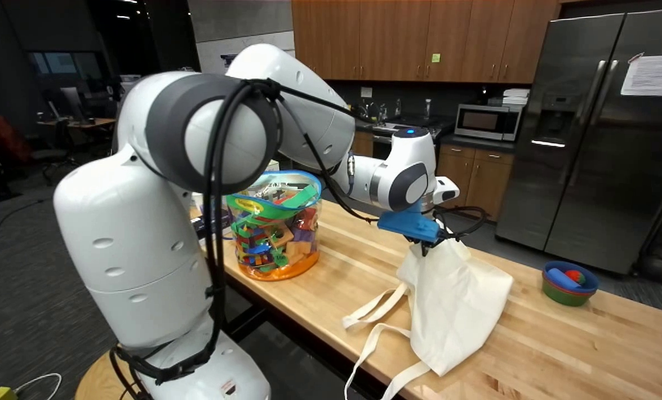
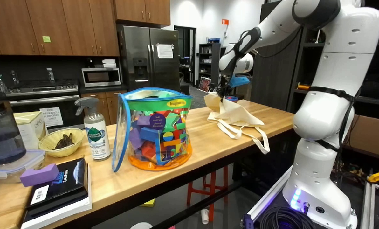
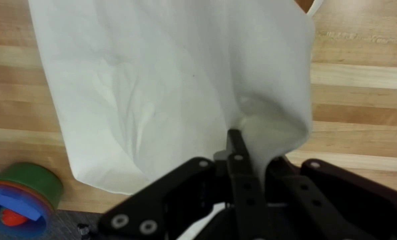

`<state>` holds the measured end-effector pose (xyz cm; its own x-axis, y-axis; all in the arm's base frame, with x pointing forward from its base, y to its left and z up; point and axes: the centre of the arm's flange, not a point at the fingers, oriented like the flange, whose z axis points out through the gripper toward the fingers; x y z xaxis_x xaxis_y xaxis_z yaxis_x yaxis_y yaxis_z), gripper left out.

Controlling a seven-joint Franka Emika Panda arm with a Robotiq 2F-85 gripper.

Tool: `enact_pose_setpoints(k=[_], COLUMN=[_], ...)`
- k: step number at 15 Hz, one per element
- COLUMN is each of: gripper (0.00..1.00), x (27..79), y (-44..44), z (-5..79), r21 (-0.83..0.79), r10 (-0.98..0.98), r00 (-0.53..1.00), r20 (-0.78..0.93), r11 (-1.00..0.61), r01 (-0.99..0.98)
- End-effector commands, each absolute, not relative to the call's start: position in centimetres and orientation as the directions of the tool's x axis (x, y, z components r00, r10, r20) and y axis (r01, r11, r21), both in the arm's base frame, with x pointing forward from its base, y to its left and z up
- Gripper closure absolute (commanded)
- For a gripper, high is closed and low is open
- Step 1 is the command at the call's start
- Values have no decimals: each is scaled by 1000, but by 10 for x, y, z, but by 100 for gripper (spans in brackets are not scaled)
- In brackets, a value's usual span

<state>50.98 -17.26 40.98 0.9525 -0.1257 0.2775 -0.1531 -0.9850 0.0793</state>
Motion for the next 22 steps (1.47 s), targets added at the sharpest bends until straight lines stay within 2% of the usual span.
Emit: enact_pose_setpoints(k=[1,6,14,22], gripper=[99,99,99,99], x=[545,568,600,609], y=[-165,-122,-4,17], z=[393,385,431,487], r21=[68,52,3,32], r10=[-70,18,222,228], r00=[966,973,935,944], r20=[250,231,278,240], r11=[-994,-999,-973,-973], r01=[-90,7,230,227])
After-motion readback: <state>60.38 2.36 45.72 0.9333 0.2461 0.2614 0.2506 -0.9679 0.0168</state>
